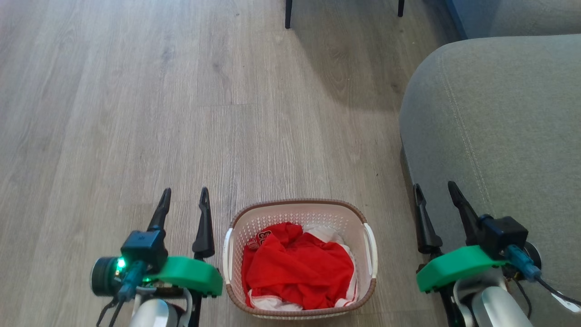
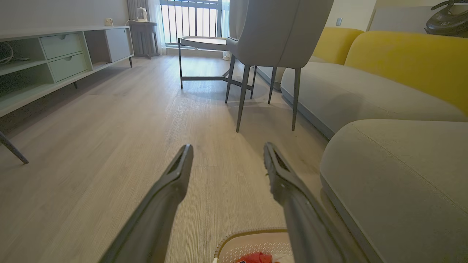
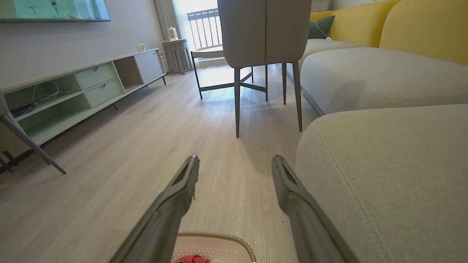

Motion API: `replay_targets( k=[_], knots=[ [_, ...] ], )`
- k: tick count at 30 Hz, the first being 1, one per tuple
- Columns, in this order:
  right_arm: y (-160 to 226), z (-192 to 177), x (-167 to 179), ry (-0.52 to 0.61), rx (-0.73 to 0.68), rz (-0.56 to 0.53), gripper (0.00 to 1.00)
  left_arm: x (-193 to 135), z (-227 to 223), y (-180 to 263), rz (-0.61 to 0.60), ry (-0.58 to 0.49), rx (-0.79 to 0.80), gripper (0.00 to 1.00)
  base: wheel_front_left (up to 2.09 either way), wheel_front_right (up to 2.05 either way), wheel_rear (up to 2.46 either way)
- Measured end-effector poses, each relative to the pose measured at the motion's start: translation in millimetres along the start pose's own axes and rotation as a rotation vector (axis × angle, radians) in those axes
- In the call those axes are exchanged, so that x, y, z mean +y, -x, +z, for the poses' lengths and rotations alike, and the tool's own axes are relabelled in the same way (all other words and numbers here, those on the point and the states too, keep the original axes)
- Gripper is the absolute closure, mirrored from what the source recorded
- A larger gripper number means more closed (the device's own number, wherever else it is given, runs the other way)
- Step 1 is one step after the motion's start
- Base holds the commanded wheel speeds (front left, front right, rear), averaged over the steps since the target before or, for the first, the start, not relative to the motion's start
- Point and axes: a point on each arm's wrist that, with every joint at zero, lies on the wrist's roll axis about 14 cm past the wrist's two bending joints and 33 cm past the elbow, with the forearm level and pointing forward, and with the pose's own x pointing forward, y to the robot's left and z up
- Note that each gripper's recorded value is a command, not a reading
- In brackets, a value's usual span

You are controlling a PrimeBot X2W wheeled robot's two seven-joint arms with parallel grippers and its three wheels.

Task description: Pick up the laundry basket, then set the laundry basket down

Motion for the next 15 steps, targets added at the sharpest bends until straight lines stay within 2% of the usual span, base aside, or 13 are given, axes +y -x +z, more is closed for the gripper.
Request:
replay_targets(
  k=[15],
  knots=[
    [1.3, 2.0, -1.4, -0.009, -0.006, -0.007, 0.0, -8.8, 13.2, -2.6, -0.041, 0.057, -0.039, 0.0, 0.0, 0.0, 0.0]
  ],
)
